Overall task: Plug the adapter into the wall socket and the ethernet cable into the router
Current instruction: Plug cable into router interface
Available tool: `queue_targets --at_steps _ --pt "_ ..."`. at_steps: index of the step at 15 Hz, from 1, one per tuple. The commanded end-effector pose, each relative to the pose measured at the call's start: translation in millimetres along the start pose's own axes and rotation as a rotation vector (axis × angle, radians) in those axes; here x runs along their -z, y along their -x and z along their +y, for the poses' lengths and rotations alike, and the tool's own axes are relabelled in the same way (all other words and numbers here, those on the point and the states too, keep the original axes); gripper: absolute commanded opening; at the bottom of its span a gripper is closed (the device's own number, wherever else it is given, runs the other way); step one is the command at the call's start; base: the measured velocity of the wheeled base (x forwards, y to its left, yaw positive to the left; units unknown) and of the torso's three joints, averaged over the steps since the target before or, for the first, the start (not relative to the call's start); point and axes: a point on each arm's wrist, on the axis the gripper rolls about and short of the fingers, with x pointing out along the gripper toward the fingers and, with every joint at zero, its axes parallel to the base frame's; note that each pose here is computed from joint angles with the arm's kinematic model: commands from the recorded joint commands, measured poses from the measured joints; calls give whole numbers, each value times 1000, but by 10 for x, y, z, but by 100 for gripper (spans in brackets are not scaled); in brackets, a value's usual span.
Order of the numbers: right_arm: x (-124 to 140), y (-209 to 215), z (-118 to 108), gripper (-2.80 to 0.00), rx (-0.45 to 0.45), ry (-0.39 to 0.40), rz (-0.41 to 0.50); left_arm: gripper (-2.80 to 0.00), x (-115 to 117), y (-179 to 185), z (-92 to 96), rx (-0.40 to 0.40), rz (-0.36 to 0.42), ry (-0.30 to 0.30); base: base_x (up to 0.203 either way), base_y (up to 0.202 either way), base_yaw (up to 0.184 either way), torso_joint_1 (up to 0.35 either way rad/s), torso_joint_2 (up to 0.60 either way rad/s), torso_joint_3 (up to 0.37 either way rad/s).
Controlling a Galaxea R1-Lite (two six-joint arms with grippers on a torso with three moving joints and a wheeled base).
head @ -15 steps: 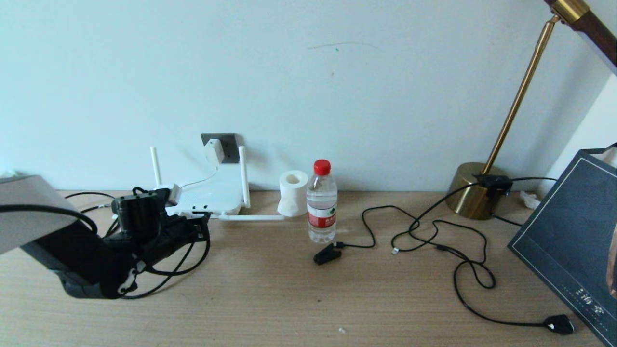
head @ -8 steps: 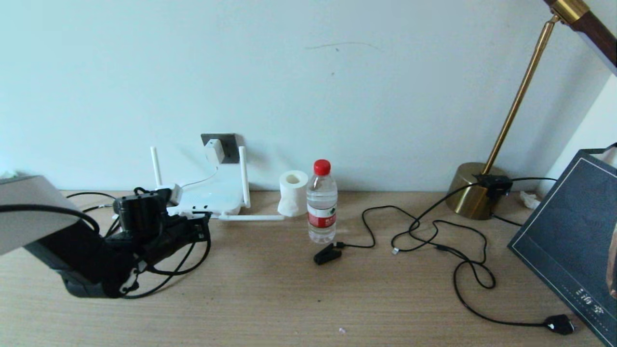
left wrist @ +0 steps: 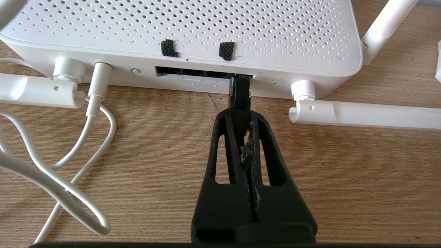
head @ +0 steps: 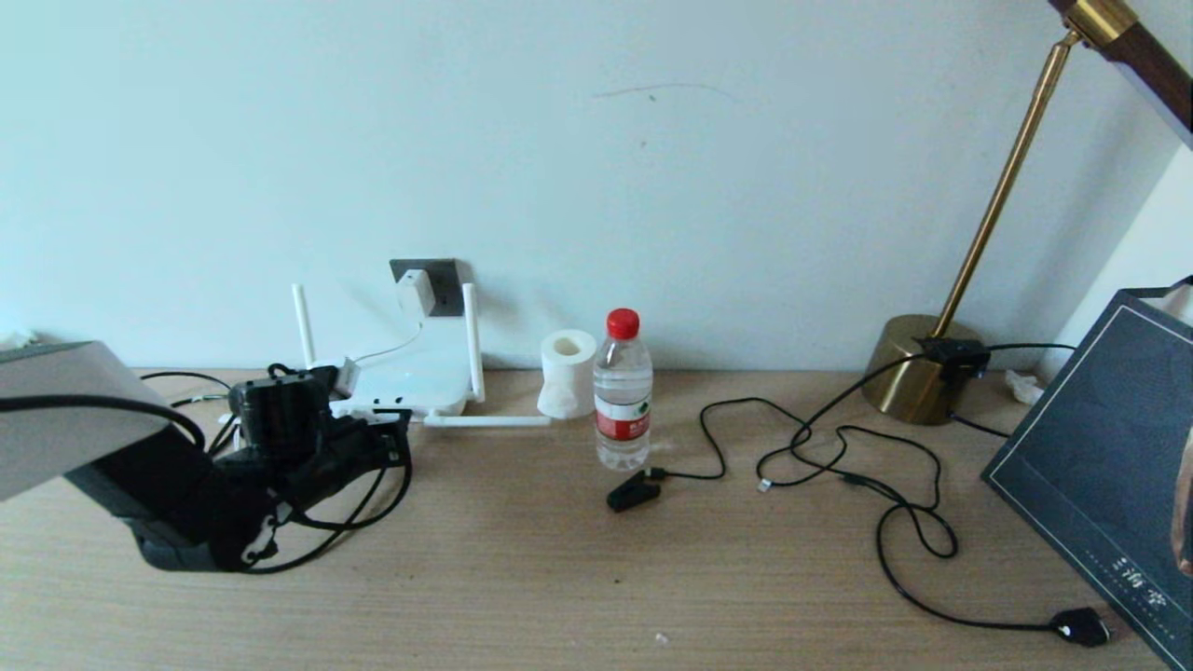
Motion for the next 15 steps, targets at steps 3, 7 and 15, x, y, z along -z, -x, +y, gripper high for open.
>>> queue_targets --at_steps 3,7,15 --pt "0 0 0 -280 -2 1 -1 -280 20 -23 2 0 2 0 0 0 0 0 0 0" --pt "0 -1 0 -280 -1 1 1 -280 19 -22 14 -3 1 1 0 0 0 0 0 0" --pt "0 0 0 -280 -2 1 0 -280 6 -26 13 -3 -4 -13 0 0 0 0 0 0"
